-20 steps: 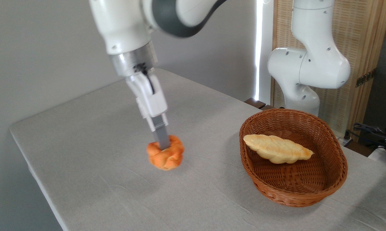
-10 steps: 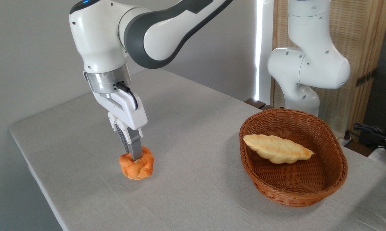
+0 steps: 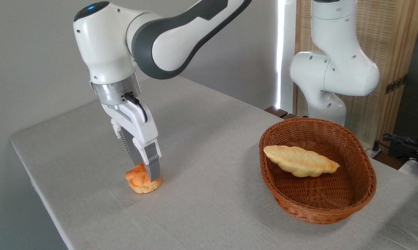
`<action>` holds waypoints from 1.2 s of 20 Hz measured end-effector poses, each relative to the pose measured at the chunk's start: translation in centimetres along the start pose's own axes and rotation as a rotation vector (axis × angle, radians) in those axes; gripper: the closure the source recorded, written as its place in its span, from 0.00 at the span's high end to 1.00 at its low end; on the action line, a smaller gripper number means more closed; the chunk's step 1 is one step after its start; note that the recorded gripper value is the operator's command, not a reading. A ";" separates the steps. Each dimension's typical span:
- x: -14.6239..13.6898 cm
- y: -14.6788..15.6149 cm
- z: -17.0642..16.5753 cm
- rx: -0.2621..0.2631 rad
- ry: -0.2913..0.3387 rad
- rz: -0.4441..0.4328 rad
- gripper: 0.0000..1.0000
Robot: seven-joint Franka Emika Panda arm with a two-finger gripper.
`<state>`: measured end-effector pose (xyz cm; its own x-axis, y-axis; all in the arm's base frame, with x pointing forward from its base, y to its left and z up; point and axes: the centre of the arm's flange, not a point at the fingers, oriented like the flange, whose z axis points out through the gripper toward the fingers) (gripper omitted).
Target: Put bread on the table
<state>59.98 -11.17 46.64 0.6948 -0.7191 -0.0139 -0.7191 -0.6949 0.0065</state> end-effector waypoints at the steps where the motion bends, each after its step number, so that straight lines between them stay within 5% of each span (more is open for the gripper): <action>1: 0.1 -0.1 -0.2 -0.004 0.008 -0.015 1.00; 5: -0.1 -2.2 -5.0 0.005 0.102 -0.132 1.00; 8: -3.5 -5.1 -8.8 -0.038 0.076 -0.190 1.00; 11: -6.4 -6.1 -12.2 -0.072 0.040 -0.113 1.00; 15: -8.6 -5.7 -15.9 -0.029 0.063 -0.100 1.00; 24: -9.2 -4.2 -14.7 -0.020 0.160 -0.120 1.00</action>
<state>56.83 -1.69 61.45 0.7701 -0.6216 0.1434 -0.6315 -0.7746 0.0339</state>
